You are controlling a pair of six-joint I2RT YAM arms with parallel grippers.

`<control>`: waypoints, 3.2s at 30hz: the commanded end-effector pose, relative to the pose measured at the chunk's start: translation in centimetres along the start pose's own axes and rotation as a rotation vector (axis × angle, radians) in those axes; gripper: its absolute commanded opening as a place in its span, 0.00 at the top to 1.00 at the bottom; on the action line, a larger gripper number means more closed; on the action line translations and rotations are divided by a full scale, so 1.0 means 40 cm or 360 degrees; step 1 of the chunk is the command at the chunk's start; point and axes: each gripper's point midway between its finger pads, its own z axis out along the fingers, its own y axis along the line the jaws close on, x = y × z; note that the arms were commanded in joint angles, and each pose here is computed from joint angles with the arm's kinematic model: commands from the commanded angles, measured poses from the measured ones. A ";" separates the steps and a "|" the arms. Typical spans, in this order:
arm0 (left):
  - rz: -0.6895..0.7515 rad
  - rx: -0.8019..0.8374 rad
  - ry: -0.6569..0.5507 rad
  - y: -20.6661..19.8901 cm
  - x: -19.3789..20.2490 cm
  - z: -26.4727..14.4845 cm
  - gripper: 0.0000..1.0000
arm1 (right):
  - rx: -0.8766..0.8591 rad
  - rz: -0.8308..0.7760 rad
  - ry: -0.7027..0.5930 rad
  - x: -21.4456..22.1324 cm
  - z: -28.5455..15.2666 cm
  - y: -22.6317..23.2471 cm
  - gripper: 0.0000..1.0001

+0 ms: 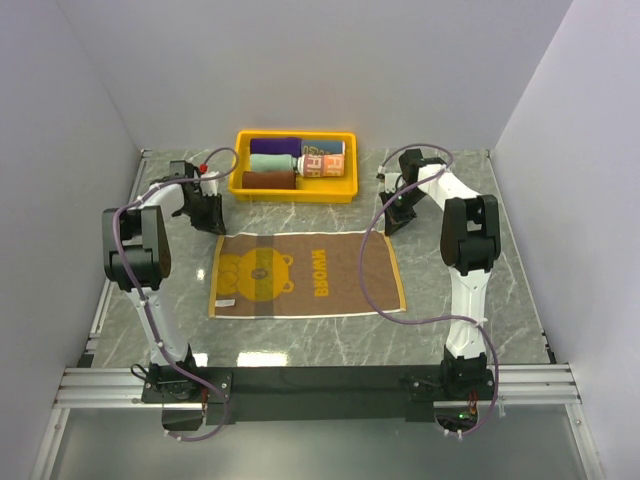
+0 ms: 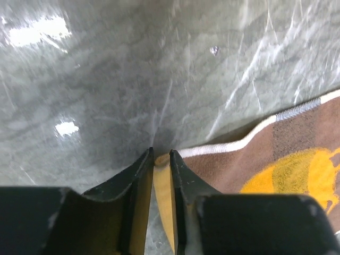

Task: Roll the towels
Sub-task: Fold the towel

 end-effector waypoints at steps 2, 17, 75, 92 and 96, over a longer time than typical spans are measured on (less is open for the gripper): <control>0.0001 -0.0063 0.0019 0.025 -0.007 0.026 0.76 | -0.0006 -0.0047 -0.0067 -0.037 -0.035 0.011 1.00; 0.0018 -0.0036 0.0060 0.022 0.013 -0.010 0.62 | -0.0008 -0.0044 -0.0083 -0.049 -0.049 -0.001 1.00; 0.0154 0.0155 -0.0235 -0.028 -0.175 -0.101 0.99 | -0.0083 -0.0058 -0.0313 -0.125 -0.168 -0.052 1.00; 0.0538 0.0312 -0.0236 -0.094 0.040 -0.260 1.00 | -0.0362 -0.0436 -0.0135 0.103 -0.237 0.080 1.00; 0.0634 0.0327 -0.0146 -0.100 0.120 -0.265 1.00 | -0.0377 -0.0445 -0.0055 0.164 -0.218 0.082 1.00</control>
